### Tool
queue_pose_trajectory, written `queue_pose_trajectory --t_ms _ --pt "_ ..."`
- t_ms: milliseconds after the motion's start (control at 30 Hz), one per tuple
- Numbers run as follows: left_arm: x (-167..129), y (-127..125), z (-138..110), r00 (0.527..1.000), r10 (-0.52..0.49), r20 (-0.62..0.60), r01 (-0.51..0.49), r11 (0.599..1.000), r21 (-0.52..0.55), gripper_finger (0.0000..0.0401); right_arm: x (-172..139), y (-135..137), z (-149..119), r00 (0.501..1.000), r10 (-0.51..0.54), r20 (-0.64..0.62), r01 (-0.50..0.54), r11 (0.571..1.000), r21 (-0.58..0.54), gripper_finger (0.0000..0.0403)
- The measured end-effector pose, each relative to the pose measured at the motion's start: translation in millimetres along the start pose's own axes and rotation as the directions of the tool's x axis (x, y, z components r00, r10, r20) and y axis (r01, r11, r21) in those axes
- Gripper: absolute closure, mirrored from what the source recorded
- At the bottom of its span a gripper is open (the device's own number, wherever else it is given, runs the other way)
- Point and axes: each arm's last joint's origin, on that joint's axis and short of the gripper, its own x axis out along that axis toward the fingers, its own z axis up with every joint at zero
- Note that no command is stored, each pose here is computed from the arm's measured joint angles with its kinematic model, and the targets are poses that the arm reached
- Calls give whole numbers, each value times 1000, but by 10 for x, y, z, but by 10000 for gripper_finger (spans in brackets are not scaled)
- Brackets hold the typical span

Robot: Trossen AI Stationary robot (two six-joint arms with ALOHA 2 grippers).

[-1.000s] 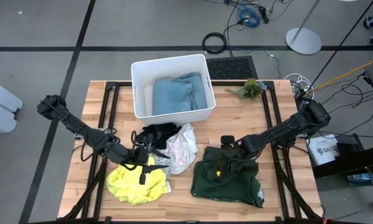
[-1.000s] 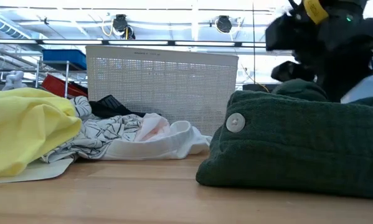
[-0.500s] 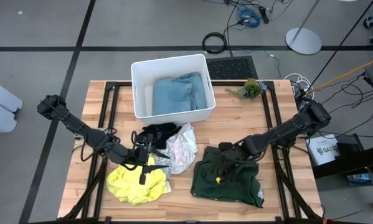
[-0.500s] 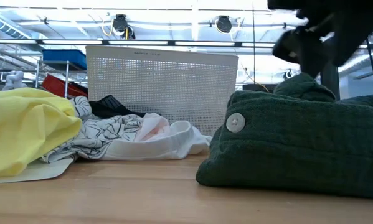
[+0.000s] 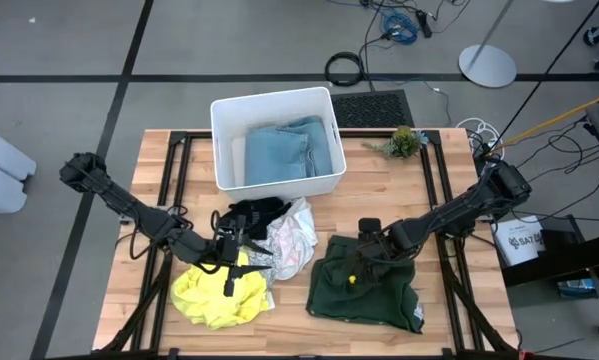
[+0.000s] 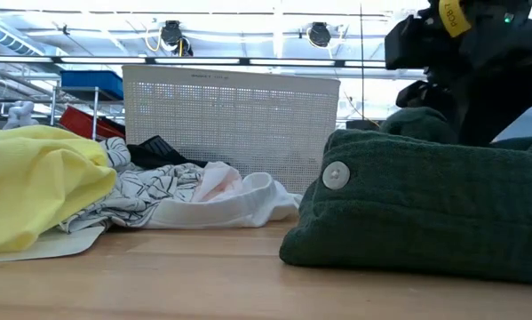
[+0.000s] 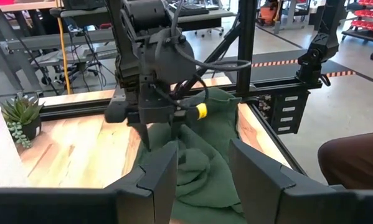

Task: Fold laundry
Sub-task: Fold the green polo shirt

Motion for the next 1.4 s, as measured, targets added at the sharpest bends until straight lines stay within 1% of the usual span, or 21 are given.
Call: queue_pose_trajectory --t_ms 200,333,400,767,933,1067,1133,1200,1300,1400 --pt "0 0 1 1000 0 1 0 1000 0 249 69 -26 16 998 0 61 1 1000 -11 195" --pt "1 2 0 1000 1 0 -1 1000 0 249 163 -74 8 994 48 94 -48 999 -2 195" --pt "1 2 0 1000 1 0 -1 1000 0 249 218 -123 -12 993 55 100 -56 998 10 195" --pt "1 2 0 1000 1 0 -1 1000 -1 249 502 -383 -211 992 47 115 -57 994 92 195" --pt "1 2 1 1000 1 1 -1 1000 -1 249 610 -459 -373 991 104 87 -118 977 179 195" --pt "0 0 3 1000 0 3 0 1000 -2 249 651 -465 -475 993 97 69 -109 972 207 198" --pt "0 0 4 1000 0 4 0 1000 -2 249 650 -448 -483 994 85 71 -98 974 203 212" --pt "0 0 5 1000 0 4 0 1000 -3 249 653 -422 -495 994 71 80 -84 980 182 240" --pt "1 0 9 1000 0 8 0 1000 -4 249 656 -376 -493 992 83 97 -97 984 151 304" --pt "1 0 10 1000 0 9 0 1000 -5 249 658 -350 -487 988 104 111 -120 982 149 377"
